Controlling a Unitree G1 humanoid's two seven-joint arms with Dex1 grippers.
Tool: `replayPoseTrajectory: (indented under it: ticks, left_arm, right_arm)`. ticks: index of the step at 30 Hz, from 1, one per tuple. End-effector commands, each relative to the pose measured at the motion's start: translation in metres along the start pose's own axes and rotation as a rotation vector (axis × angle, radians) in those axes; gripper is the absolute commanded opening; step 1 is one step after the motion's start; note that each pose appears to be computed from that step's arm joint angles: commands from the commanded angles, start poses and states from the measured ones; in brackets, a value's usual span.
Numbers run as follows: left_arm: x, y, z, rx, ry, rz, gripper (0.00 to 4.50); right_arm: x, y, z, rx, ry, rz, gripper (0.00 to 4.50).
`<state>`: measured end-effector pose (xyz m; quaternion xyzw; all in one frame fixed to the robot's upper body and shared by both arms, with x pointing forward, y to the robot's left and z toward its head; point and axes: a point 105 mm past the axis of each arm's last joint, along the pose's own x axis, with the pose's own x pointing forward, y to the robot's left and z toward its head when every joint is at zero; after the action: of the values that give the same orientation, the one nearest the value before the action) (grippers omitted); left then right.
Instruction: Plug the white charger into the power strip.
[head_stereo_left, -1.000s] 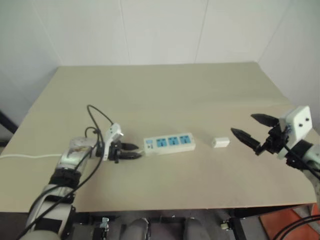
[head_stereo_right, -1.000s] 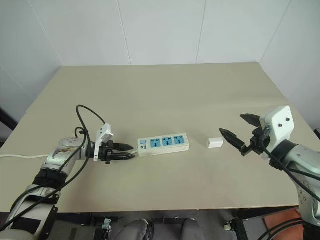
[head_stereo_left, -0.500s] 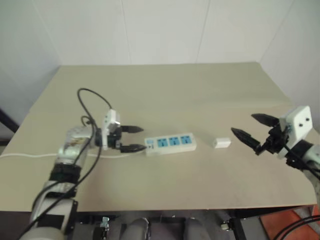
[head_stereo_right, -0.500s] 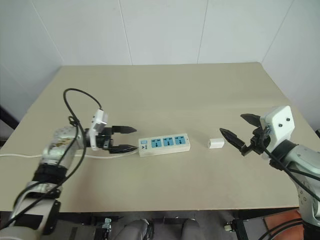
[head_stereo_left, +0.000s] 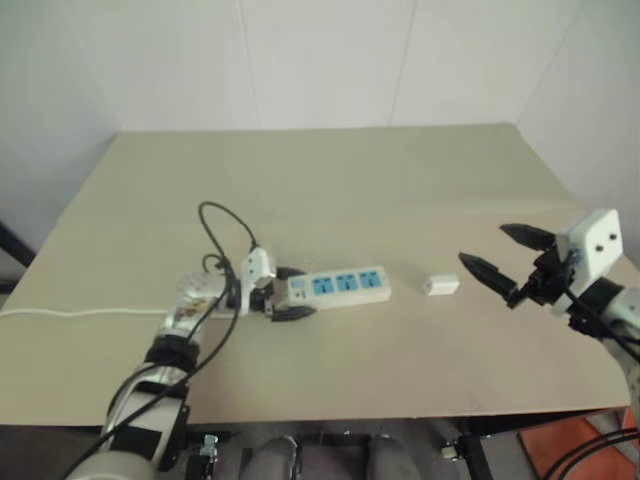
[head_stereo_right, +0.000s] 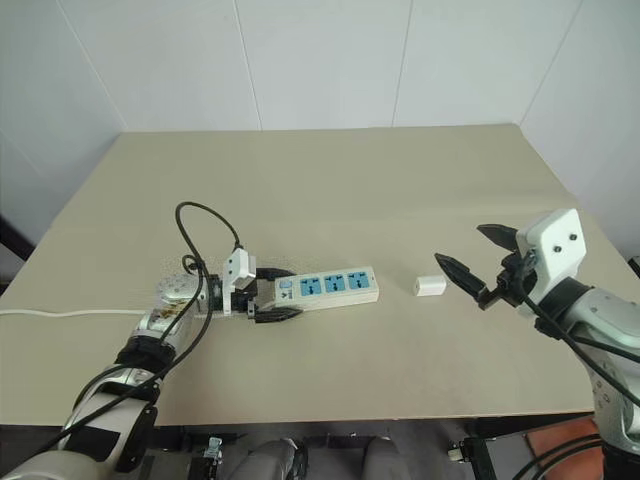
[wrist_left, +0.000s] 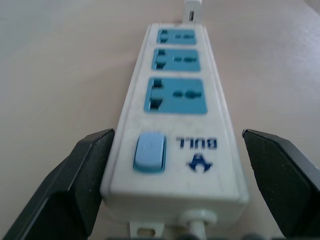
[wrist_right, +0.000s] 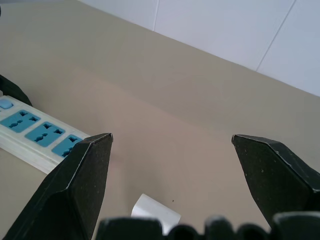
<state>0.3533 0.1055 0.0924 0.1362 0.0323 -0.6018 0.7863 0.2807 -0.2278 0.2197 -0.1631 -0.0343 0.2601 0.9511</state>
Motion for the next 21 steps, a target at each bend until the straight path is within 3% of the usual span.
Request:
replayPoseTrajectory:
  ticks: [1, 5, 11, 17, 21]
  left_arm:
    - [0.000, 0.006, 0.003, 0.017, -0.009, 0.021, 4.46]
    - [0.005, 0.002, -0.001, -0.026, -0.041, 0.001, 4.46]
    - [0.015, -0.014, 0.002, -0.039, -0.097, -0.115, 3.29]
    - [0.022, -0.026, 0.010, 0.023, -0.090, -0.193, 3.29]
    - [0.022, -0.031, 0.006, 0.059, -0.065, -0.210, 3.29]
  right_arm:
    - [-0.001, 0.003, 0.010, -0.016, -0.035, 0.000, 4.50]
    - [0.001, 0.003, 0.010, -0.016, -0.035, 0.005, 4.50]
    - [0.005, 0.003, 0.010, -0.018, -0.029, 0.036, 4.50]
    - [0.016, -0.008, 0.003, -0.041, 0.035, 0.106, 4.50]
    - [0.024, -0.015, 0.004, -0.127, 0.142, 0.241, 4.50]
